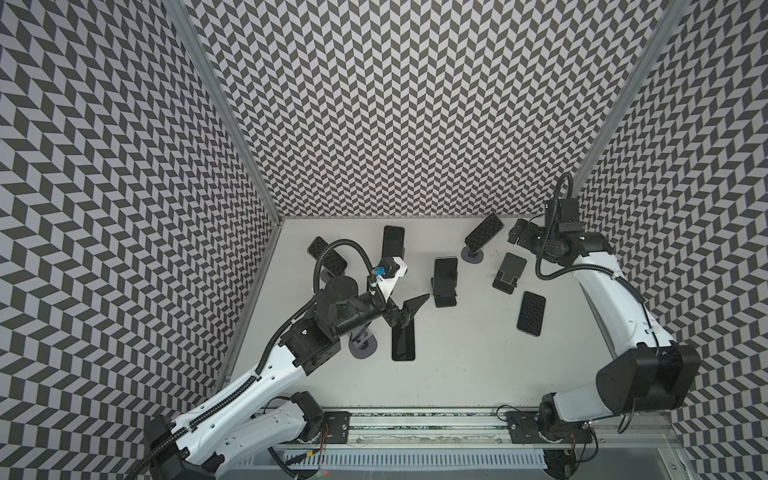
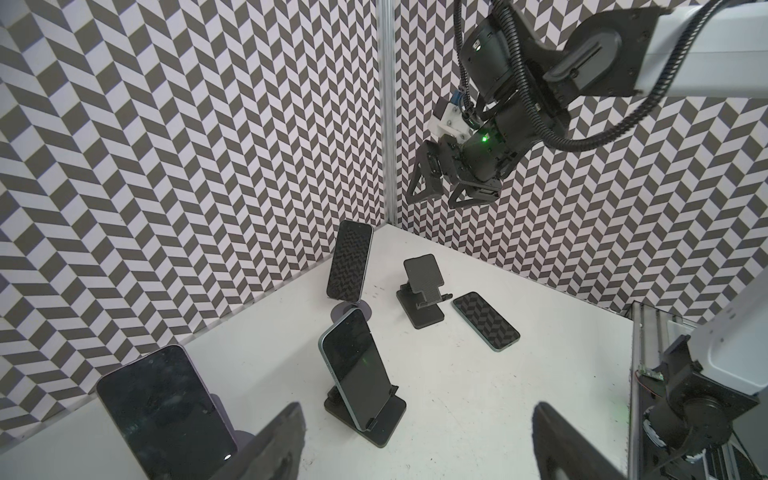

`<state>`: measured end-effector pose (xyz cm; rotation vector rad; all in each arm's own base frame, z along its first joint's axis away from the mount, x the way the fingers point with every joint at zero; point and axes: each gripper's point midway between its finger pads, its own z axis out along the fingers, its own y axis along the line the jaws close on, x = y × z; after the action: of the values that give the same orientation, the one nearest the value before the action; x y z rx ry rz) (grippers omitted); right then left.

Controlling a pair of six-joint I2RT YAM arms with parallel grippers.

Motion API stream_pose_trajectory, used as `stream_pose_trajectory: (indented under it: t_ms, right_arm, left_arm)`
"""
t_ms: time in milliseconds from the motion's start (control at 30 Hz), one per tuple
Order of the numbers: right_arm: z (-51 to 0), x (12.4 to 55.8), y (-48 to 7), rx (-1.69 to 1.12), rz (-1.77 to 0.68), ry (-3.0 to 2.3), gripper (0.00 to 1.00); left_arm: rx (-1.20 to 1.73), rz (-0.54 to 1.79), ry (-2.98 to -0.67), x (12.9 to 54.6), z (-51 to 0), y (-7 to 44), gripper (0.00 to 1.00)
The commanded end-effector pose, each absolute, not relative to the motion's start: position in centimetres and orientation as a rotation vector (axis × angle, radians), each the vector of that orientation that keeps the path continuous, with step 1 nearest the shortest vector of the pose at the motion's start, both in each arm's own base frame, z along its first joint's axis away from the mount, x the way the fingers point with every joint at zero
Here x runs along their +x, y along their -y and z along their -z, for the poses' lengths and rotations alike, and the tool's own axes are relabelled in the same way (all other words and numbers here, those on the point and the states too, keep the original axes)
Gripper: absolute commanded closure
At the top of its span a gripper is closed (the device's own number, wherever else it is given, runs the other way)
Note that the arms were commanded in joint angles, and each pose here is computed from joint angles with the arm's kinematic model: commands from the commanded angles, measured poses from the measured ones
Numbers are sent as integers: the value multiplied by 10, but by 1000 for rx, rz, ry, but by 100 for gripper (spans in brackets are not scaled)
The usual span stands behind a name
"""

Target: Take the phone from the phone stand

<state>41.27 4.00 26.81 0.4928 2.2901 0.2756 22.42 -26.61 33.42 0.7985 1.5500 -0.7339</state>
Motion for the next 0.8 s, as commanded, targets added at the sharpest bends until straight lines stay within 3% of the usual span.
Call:
stream_pose_trajectory:
  t_ms: [0, 200, 767]
  right_arm:
    - [-293, 400, -75, 405, -304, -2246, 6]
    - [-292, 378, -123, 297, -329, -2236, 7]
    - [-281, 365, -181, 157, -413, -2216, 9]
  left_arm:
    - [734, 708, -1541, 229, -337, 254, 14]
    - [681, 680, -1554, 234, -334, 243, 14]
    - [615, 653, -1576, 236, -331, 230, 15]
